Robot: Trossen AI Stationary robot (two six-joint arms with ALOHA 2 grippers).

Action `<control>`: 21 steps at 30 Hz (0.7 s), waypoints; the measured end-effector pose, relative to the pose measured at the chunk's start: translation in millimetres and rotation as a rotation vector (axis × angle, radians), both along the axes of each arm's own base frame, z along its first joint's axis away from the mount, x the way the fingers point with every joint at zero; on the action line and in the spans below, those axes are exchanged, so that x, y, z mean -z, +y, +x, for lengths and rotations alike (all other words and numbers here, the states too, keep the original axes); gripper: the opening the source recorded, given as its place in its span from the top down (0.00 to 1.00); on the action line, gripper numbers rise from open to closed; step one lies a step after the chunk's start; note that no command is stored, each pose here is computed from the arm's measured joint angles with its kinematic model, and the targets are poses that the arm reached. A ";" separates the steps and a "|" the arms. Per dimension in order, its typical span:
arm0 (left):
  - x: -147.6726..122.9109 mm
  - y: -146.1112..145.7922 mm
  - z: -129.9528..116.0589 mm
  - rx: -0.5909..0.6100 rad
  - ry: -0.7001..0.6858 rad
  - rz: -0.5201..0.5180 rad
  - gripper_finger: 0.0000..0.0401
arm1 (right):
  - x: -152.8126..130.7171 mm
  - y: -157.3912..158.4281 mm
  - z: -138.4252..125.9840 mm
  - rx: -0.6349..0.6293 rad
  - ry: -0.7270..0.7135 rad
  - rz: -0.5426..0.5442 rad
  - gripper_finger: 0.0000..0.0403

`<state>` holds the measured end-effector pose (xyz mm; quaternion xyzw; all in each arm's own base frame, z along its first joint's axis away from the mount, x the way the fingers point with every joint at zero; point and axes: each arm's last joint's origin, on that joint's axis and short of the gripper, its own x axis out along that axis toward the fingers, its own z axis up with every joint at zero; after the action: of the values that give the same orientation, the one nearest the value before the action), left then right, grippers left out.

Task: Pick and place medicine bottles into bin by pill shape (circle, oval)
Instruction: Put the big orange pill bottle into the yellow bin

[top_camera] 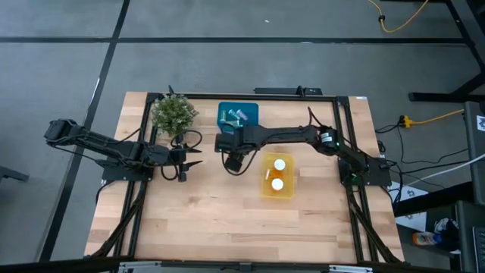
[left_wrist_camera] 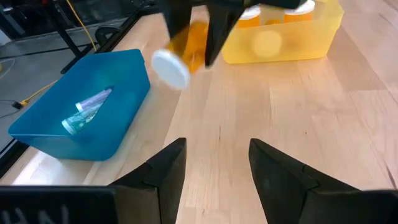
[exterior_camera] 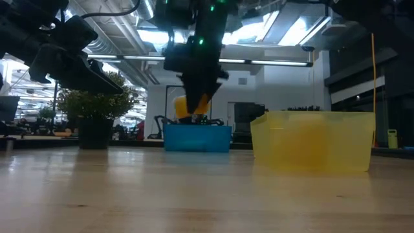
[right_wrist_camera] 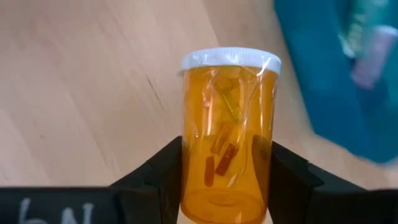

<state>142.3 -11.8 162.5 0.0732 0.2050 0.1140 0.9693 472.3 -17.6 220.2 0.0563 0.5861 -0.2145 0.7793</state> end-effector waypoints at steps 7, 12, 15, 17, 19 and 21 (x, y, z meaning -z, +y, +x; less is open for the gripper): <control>0.0 0.0 0.0 0.000 0.000 0.000 0.58 | -17.8 26.1 -22.1 0.104 0.161 -0.106 0.57; -0.1 0.0 0.0 0.000 0.000 0.000 0.58 | -17.2 42.4 -35.4 0.195 0.232 -0.148 0.57; -0.1 0.0 0.0 0.000 0.000 0.000 0.58 | -20.3 53.7 -38.8 0.182 0.230 -0.136 0.57; -0.2 0.0 0.0 0.000 -0.002 0.000 0.58 | -24.5 61.5 -40.7 0.181 0.210 -0.144 0.57; -0.3 -0.1 0.1 0.000 -0.002 0.000 0.58 | -28.1 68.8 -42.7 0.164 0.199 -0.145 0.57; -0.3 0.0 0.1 0.000 -0.003 0.000 0.58 | -33.8 74.3 -45.4 0.163 0.176 -0.155 0.57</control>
<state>142.4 -11.8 162.9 0.0728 0.2037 0.1140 0.9697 426.9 56.7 254.0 0.0241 0.6274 -0.3259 0.7067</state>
